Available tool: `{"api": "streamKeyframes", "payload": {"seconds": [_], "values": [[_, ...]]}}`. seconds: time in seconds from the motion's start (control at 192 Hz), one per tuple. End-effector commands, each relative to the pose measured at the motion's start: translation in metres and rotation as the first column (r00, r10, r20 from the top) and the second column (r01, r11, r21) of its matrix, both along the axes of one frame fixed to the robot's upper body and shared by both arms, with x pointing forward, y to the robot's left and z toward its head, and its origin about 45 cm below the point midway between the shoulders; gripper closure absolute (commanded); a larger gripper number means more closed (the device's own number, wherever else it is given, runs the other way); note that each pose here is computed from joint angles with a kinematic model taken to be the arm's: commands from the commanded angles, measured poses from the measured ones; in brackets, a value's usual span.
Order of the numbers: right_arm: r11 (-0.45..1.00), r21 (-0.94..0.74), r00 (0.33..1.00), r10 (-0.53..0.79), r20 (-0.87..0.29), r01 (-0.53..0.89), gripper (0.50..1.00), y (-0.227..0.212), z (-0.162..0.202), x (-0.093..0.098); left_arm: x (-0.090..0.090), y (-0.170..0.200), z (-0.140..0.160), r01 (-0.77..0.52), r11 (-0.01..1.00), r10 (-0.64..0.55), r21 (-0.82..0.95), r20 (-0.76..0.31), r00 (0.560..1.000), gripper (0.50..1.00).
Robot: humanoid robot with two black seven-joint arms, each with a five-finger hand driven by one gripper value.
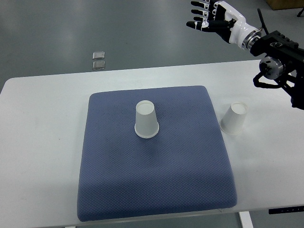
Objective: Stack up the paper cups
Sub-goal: 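Swing the right hand down toward the white cup beside the pad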
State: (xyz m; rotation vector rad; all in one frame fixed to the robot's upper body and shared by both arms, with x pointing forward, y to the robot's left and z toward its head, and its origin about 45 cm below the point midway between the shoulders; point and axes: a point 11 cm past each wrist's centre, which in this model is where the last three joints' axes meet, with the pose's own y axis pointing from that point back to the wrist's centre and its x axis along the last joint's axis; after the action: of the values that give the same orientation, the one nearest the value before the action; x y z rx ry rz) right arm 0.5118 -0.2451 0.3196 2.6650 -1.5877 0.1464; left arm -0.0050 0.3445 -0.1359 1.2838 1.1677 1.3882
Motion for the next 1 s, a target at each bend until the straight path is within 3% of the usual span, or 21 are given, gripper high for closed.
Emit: {"api": "streamKeyframes", "payload": {"seconds": [0.0,0.318,0.547,0.745,0.995], "values": [[0.991,-0.119,0.998,0.059,0.011,-0.058,0.587,-0.002,0.009,-0.004,0.000,0.000,0.000,0.000,1.000,0.000,0.000,-0.001,1.000,0.500],[0.837,-0.512,0.972,0.233,0.013,-0.194,0.587,-0.012,0.019,-0.016,0.000,0.000,0.000,0.000,1.000,0.000,0.001,-0.001,1.000,0.500],[0.557,-0.765,0.913,0.397,-0.096,-0.323,0.587,-0.008,-0.004,-0.037,0.000,0.000,0.000,0.000,1.000,0.000,0.000,0.001,1.000,0.500],[0.347,-0.863,0.865,0.468,-0.180,-0.368,0.587,-0.007,-0.027,-0.051,0.000,0.000,0.000,0.000,1.000,0.000,0.000,0.001,1.000,0.500],[0.224,-0.889,0.837,0.485,-0.254,-0.399,0.587,-0.015,-0.039,-0.060,0.000,0.000,0.000,0.000,1.000,0.000,0.000,-0.001,1.000,0.500]]}}
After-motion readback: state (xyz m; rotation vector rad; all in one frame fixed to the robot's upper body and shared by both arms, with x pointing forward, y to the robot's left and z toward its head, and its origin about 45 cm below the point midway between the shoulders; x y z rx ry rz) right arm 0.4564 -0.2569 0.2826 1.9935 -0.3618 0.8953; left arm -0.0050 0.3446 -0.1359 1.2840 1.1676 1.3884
